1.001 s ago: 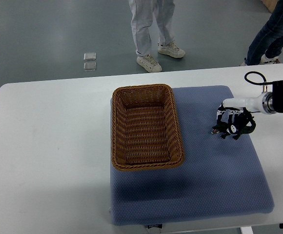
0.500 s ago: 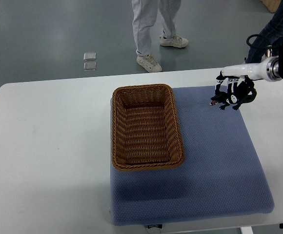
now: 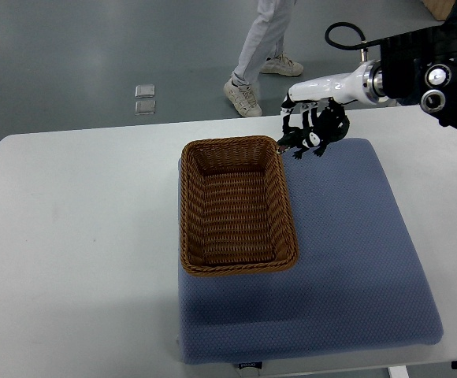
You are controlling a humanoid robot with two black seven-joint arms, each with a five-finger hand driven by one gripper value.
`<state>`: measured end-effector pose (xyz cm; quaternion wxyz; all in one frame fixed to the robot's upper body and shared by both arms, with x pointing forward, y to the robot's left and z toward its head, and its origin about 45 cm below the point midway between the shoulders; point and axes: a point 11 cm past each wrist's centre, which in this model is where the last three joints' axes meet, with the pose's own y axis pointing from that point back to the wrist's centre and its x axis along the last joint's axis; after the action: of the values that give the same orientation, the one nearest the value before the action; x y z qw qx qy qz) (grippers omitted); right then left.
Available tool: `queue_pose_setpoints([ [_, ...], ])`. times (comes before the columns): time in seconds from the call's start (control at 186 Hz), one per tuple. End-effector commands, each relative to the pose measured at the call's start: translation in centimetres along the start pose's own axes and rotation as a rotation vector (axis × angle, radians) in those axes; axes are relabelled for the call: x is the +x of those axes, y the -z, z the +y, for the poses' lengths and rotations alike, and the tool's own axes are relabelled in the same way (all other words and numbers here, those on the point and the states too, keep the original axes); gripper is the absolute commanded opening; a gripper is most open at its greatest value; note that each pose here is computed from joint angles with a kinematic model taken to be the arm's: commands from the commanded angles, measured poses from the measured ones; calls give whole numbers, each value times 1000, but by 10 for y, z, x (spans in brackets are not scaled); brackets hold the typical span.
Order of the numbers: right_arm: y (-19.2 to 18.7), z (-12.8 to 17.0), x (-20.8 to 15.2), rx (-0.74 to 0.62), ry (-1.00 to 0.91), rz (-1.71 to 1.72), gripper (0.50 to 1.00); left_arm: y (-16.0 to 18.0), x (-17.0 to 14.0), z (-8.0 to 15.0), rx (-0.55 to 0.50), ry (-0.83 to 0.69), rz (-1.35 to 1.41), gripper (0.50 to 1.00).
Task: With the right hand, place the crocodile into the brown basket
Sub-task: 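Lower the crocodile into the wicker basket and open the right hand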
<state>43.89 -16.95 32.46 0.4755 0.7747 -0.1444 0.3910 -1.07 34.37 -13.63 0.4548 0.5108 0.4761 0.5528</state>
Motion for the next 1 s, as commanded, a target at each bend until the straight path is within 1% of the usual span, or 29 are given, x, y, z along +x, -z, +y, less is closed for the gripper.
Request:
queue_pose_setpoints([
  [0.0,13,-19,-2,15,15,0,500,0,0,0,0,2,0,1000],
  [0.075,28,-32,1,35,18,-1,500,0,0,0,-1,0,0,1000],
  [0.167,43,-52,-7,51,44,-4,500,0,0,0,-1,2,0,1000],
  [0.323,61,-80,-16,58,42,-26,500,0,-1,0,0,3,0,1000],
  [0.441,69,-94,-27,65,65,-47,500,0,0,0,0,2,0,1000],
  [0.635,67,-107,-47,49,91,-66,500,3,1,0,5,0,1,1000],
  [0.995,61,-117,-72,43,115,-110,500,3,0,0,5,1,1,1000],
])
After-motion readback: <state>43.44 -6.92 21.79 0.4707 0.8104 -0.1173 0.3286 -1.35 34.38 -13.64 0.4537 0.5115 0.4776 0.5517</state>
